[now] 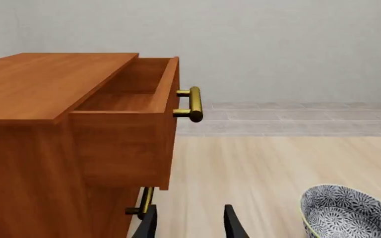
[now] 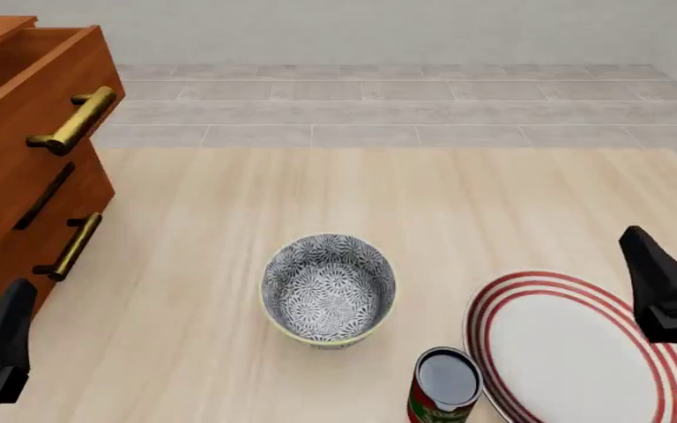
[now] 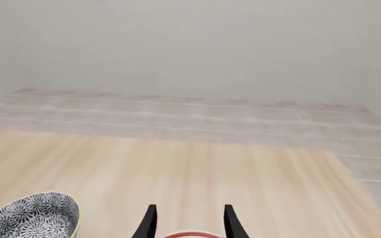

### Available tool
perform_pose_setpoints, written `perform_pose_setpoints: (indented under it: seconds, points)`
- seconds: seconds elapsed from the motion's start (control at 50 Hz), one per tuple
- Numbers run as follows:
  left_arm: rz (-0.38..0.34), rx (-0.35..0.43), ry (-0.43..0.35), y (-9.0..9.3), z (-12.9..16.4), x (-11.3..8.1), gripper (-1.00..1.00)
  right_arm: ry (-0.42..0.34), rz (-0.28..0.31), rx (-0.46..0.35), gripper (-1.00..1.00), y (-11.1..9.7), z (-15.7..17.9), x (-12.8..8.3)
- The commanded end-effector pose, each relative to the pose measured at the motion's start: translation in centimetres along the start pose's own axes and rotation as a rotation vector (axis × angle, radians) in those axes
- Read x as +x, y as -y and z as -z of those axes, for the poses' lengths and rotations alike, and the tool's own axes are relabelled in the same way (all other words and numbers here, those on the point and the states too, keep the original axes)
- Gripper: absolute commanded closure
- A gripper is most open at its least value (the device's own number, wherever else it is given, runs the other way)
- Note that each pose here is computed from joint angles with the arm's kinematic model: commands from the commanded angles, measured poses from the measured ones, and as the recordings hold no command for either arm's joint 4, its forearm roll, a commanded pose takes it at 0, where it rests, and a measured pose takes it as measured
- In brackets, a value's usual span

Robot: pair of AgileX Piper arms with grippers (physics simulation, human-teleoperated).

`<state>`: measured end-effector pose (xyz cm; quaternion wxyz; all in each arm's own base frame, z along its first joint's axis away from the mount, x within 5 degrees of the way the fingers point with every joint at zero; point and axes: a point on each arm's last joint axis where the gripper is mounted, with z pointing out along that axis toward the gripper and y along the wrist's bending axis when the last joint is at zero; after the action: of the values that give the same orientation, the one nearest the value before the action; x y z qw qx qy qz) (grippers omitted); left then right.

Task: Put the bowl on the plate.

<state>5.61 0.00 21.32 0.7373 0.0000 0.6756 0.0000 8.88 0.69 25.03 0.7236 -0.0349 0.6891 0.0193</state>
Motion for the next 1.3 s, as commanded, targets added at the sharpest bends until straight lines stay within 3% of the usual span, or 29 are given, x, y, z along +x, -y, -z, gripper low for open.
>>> perform_pose_setpoints:
  seconds: [0.02,0.22,0.28,0.32,0.5,0.68,0.7,1.02,1.12,1.14,1.3]
  points:
    - [0.000,0.000,0.000,0.0,0.0,0.0,-1.00,-0.002,0.012,-0.084,-1.00,-0.9,-2.4,-3.0]
    - [0.000,0.000,0.000,0.0,0.0,0.0,-1.00,-0.035,0.030,-0.214,-1.00,-2.7,-4.4,-5.3]
    - [0.000,0.000,0.000,0.0,0.0,0.0,-1.00,-0.064,0.008,-0.260,-1.00,-3.5,-5.3,-5.7]
    - [0.000,0.000,0.000,0.0,0.0,0.0,-1.00,-0.085,0.040,-0.285,-1.00,-4.1,-5.9,-5.7]
    - [0.000,0.000,0.000,0.0,0.0,0.0,-1.00,-0.175,0.020,-0.392,-1.00,-6.7,-8.2,-6.2]
    - [0.000,0.000,0.000,0.0,0.0,0.0,-1.00,-0.289,0.010,-0.491,-1.00,-9.8,-10.1,-6.0]
    - [0.000,0.000,0.000,0.0,0.0,0.0,-1.00,-0.369,0.030,-0.526,-1.00,-11.6,-11.4,-5.4]
    - [0.000,0.000,0.000,0.0,0.0,0.0,-1.00,-0.515,0.043,-0.594,-1.00,-14.7,-12.3,-3.9]
    - [0.000,0.000,0.000,0.0,0.0,0.0,-1.00,-0.566,0.023,-0.588,-1.00,-15.4,-13.0,-3.4]
    - [0.000,0.000,0.000,0.0,0.0,0.0,-1.00,-0.619,-0.001,-0.578,-1.00,-16.3,-13.8,-2.8]
    - [0.000,0.000,0.000,0.0,0.0,0.0,-1.00,-0.668,0.007,-0.549,-1.00,-16.7,-15.5,-2.1]
